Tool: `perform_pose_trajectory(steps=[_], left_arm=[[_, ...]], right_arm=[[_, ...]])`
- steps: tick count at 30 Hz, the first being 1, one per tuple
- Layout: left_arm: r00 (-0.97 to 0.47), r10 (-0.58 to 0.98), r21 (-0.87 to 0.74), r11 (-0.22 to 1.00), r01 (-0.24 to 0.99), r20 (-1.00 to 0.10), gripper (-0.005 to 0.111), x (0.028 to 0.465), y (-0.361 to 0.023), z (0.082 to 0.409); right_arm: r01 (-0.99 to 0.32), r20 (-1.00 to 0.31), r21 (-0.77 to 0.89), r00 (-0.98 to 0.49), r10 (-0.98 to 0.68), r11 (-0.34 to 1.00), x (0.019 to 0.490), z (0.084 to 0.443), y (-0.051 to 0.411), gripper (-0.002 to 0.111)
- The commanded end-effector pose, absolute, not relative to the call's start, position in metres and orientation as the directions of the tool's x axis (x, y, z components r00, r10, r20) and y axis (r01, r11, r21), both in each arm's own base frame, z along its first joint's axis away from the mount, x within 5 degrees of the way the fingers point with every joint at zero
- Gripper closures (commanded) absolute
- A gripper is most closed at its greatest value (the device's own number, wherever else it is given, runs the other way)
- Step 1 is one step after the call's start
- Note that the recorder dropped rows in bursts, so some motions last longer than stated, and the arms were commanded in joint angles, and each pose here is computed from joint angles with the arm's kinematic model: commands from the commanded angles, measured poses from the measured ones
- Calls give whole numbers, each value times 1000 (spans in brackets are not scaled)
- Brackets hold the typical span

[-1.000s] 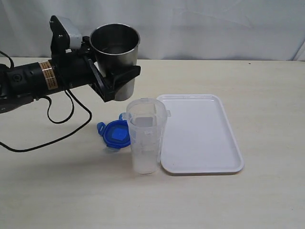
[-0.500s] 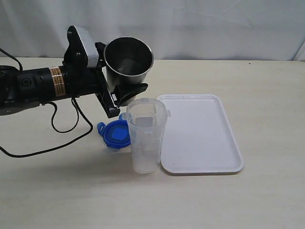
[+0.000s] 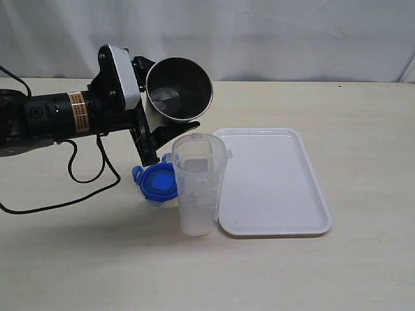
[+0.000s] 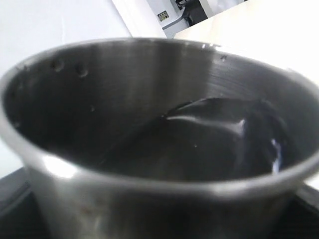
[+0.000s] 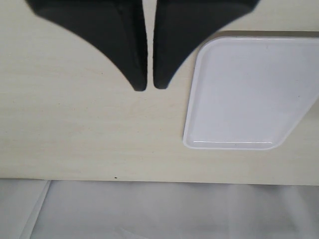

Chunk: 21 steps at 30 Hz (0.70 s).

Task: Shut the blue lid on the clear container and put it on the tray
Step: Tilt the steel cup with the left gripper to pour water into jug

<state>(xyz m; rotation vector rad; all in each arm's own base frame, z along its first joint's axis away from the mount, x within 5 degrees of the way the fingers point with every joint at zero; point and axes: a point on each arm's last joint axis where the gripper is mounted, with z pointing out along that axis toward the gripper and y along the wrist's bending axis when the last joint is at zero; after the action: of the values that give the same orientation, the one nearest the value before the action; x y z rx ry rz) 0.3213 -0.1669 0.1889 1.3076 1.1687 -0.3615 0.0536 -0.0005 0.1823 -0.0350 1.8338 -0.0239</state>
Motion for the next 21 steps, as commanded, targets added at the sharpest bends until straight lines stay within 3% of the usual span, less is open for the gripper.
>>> perform_pose_trajectory(steps=[1,21], left_arm=[[517,332,609,318,727,-789,107,321,-169,205],[600,374,704,301,643,-708,107,324,-168,207]], right_arm=[[-7,-966,-48,-254,-48,999,53,182,-1,104],[-7,-966,-48,-254,-48,999,53,182,-1,104]])
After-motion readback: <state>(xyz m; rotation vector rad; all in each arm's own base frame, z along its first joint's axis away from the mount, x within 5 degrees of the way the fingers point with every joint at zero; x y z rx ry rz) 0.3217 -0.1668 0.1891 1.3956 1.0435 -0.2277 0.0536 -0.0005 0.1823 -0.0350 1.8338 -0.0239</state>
